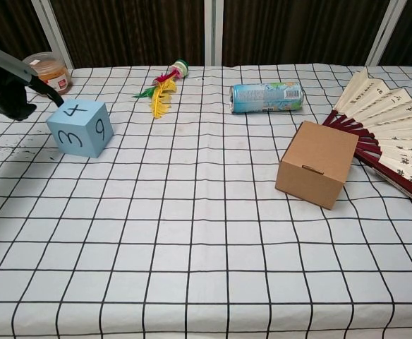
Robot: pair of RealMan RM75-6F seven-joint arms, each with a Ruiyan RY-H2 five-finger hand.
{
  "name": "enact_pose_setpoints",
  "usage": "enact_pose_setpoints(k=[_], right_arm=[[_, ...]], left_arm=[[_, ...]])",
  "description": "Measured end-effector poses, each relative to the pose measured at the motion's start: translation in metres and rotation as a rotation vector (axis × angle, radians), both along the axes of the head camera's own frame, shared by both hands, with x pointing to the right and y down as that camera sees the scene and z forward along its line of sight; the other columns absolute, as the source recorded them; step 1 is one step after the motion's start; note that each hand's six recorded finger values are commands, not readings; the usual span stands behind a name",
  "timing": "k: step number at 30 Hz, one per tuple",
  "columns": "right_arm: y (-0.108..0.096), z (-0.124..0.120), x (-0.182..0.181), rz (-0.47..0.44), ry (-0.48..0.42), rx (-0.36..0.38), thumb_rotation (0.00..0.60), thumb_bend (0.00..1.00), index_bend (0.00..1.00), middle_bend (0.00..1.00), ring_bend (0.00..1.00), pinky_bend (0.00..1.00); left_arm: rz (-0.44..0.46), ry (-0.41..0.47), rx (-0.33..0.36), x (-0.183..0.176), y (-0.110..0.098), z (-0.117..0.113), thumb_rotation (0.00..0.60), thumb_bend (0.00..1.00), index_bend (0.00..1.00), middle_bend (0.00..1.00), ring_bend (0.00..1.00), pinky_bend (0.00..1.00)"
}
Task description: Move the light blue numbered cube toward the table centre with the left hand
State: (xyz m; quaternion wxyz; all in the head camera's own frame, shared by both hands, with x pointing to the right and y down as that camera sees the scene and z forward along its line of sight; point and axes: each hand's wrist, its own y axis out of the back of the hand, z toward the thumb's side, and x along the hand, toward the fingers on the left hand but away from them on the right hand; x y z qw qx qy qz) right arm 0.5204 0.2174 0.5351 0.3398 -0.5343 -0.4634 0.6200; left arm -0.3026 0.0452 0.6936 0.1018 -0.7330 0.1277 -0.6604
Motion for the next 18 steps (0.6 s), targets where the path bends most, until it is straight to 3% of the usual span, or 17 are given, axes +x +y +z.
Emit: enact_pose_setpoints(k=[18], right_arm=[[0.002, 0.006, 0.007, 0.022, -0.004, -0.013, 0.600, 0.17, 0.00, 0.00, 0.00, 0.00]], left_arm=[[0.122, 0.022, -0.027, 0.052, -0.008, 0.000, 0.600, 0.72, 0.11, 0.93, 0.95, 0.98]])
